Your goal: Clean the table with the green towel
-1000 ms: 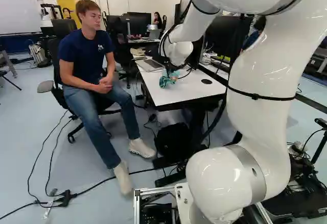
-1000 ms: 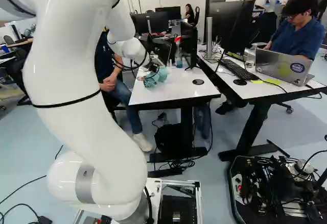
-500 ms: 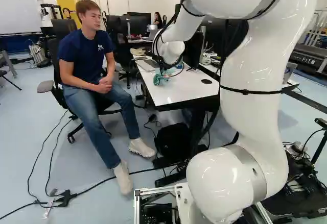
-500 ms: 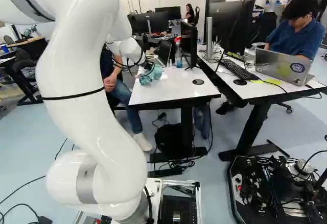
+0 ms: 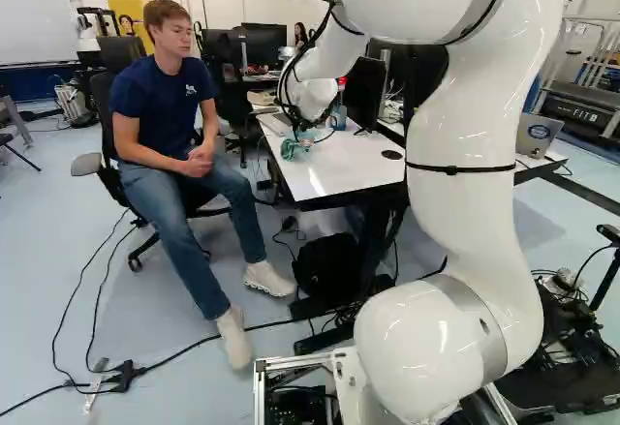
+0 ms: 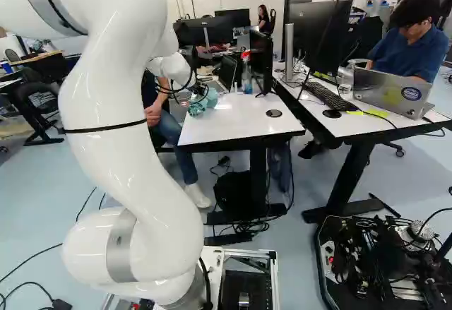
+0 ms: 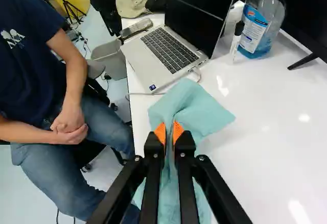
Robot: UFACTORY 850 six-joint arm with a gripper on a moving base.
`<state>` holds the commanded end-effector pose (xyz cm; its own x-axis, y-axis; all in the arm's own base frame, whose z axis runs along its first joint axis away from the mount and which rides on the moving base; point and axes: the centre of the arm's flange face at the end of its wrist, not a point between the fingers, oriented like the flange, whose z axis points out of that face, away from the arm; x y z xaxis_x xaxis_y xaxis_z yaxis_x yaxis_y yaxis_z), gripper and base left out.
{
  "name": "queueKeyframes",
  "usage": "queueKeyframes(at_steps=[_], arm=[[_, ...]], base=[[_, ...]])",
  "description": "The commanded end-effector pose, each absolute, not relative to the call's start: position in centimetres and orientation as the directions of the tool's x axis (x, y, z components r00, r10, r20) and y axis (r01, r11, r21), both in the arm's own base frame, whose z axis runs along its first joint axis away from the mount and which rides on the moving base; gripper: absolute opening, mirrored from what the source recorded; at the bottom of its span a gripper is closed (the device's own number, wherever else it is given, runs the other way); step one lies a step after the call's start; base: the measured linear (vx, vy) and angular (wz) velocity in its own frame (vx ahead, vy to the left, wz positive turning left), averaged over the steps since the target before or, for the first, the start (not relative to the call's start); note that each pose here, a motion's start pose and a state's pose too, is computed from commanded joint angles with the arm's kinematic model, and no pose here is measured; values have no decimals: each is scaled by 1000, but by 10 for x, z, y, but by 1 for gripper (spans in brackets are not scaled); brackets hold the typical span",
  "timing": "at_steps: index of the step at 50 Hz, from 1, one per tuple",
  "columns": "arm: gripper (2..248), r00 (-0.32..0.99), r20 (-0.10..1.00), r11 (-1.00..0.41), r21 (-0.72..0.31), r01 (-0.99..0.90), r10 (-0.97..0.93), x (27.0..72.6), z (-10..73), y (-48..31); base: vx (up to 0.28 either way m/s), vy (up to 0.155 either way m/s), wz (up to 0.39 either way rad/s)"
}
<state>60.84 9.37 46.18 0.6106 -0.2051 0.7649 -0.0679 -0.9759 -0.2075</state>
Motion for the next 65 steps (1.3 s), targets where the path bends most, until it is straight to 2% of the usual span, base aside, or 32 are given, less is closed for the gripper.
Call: queueKeyframes(at_steps=[4, 5, 9, 10, 14, 15, 20, 21, 25, 26, 30, 31, 65], arm=[[44, 611, 765, -976, -208, -68, -205, 609, 462, 94], [76, 611, 765, -976, -208, -68, -205, 609, 462, 94], [76, 611, 765, -976, -208, -68, -205, 609, 462, 94], [112, 611, 765, -976, -208, -68, -205, 609, 462, 94], [112, 611, 765, -976, -208, -68, -205, 609, 462, 94], [150, 611, 765, -976, -208, -68, -205, 609, 462, 94], [150, 611, 765, -976, -208, -68, -205, 609, 462, 94], [187, 611, 765, -976, -208, -68, -205, 609, 462, 94], [187, 611, 765, -976, -208, -68, -205, 609, 462, 94], [225, 611, 765, -976, -208, -68, -205, 609, 462, 94], [225, 611, 765, -976, -208, -68, -205, 609, 462, 94], [247, 611, 765, -976, -208, -68, -205, 609, 462, 94], [247, 609, 767, -977, -204, -67, -202, 603, 462, 92]], base=[[0, 0, 0], [0, 0, 0], [0, 0, 0], [0, 0, 0], [0, 0, 0], [0, 0, 0], [0, 0, 0], [0, 0, 0], [0, 0, 0], [0, 0, 0], [0, 0, 0], [0, 0, 0], [0, 0, 0]])
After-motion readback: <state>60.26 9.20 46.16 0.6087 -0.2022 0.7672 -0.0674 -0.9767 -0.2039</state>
